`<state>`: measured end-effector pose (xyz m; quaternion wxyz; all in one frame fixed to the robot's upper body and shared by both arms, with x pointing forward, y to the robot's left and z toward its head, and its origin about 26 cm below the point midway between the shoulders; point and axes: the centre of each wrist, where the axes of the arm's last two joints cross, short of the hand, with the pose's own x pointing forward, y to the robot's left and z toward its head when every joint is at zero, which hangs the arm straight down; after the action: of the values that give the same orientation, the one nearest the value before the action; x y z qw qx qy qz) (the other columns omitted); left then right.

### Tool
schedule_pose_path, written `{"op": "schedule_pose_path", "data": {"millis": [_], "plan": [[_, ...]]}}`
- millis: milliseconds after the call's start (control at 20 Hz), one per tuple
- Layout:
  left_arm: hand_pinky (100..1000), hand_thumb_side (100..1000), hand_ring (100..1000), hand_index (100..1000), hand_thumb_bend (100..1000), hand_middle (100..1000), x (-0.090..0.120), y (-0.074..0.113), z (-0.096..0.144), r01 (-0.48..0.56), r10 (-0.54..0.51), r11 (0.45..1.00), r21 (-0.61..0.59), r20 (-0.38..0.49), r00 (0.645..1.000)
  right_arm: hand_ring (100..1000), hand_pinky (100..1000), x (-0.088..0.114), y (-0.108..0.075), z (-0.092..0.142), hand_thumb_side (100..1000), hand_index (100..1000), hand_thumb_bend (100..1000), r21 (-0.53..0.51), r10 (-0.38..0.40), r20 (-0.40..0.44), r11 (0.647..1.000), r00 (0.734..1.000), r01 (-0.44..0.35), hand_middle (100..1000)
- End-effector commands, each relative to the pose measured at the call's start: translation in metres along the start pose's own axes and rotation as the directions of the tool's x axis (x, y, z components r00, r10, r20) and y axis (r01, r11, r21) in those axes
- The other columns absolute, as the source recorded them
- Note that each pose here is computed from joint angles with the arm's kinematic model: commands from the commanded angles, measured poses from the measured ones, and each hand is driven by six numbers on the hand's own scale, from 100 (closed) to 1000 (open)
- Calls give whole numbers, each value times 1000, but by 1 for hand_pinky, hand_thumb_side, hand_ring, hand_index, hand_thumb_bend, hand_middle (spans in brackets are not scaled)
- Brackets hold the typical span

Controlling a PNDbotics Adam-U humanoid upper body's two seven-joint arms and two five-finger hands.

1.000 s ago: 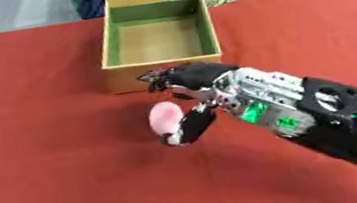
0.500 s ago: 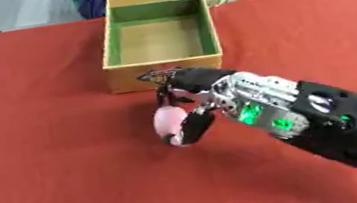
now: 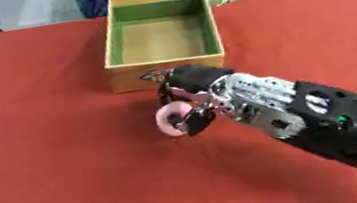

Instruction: Pick up objects on the table and place them in the box.

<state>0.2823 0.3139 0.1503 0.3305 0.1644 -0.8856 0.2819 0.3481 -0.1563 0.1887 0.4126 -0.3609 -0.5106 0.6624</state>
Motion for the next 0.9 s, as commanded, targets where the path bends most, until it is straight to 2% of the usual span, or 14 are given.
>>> {"op": "schedule_pose_path", "data": {"millis": [50, 250, 450, 650, 900], "plan": [[419, 775, 375, 564, 100, 390, 8, -2, -5, -14, 15, 1000, -11, 34, 999, 599, 347, 0, -14, 6, 122, 560, 100, -54, 50, 13, 997, 999, -50, 433], [418, 775, 375, 564, 100, 390, 8, -2, -6, -13, 13, 1000, -11, 33, 999, 550, 261, 3, -23, 14, 211, 456, 100, -102, 63, 21, 993, 998, -60, 373], [418, 774, 375, 564, 100, 390, 8, -2, -6, -11, 11, 1000, -12, 33, 999, 557, 242, 8, -35, 27, 266, 451, 100, -170, 74, 36, 983, 997, -67, 369], [419, 774, 375, 564, 100, 390, 8, -1, -6, -8, 9, 1000, -11, 34, 999, 541, 219, 13, -56, 48, 299, 446, 100, -239, 97, 62, 968, 993, -79, 366], [419, 774, 375, 564, 100, 389, 8, -1, -6, -6, 7, 1000, -11, 32, 999, 533, 184, 10, -87, 71, 275, 443, 100, -347, 104, 66, 935, 992, -75, 358]]}}
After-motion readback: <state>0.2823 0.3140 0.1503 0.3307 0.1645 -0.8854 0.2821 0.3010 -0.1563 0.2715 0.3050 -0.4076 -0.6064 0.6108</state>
